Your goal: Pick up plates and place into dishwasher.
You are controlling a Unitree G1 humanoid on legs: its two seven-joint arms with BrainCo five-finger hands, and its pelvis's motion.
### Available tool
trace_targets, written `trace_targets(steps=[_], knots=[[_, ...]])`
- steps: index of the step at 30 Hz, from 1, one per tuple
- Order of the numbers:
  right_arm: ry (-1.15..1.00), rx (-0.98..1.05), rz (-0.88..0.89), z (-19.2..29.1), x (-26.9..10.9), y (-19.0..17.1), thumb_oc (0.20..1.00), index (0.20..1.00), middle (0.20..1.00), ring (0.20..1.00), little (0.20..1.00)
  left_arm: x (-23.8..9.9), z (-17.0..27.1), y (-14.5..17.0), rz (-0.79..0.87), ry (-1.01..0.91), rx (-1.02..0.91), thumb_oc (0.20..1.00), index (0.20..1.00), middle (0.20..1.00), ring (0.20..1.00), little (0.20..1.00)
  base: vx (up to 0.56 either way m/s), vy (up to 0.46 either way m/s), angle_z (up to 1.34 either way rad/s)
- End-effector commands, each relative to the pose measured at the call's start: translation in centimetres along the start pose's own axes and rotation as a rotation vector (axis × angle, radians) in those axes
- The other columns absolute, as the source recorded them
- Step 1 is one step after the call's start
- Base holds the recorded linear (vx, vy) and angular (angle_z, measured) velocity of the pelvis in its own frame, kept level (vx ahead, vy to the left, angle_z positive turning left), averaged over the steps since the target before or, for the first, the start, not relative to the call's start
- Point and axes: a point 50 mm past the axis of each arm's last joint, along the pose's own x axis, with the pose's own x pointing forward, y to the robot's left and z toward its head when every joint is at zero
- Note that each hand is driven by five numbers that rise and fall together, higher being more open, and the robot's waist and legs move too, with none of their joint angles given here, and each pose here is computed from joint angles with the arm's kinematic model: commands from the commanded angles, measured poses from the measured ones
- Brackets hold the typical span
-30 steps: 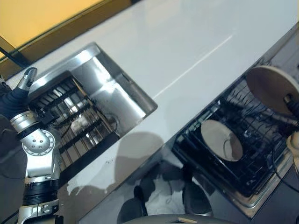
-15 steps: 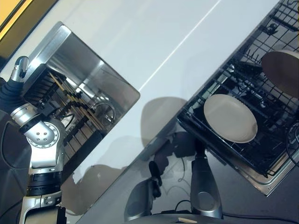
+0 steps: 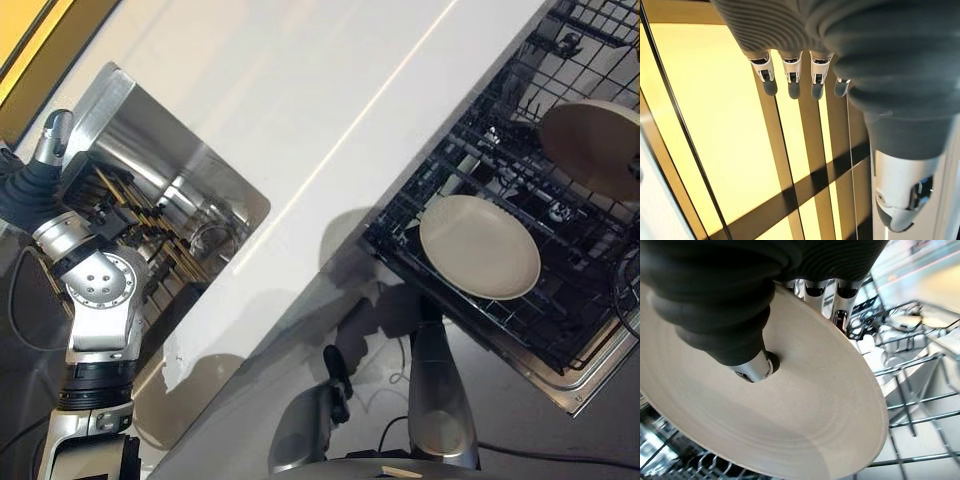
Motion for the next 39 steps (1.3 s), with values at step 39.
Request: trace_targets(steps=[39], knots=[[-0.117,-0.081,-0.115,1.6,-1.0,0.9,0.2,0.2,0.2,0.2,0.2,1.9,-0.2,-0.3,-0.049,-0.053,0.056,1.0,1.0,1.0,1.0,1.0,0.0,-0.034,0.03]])
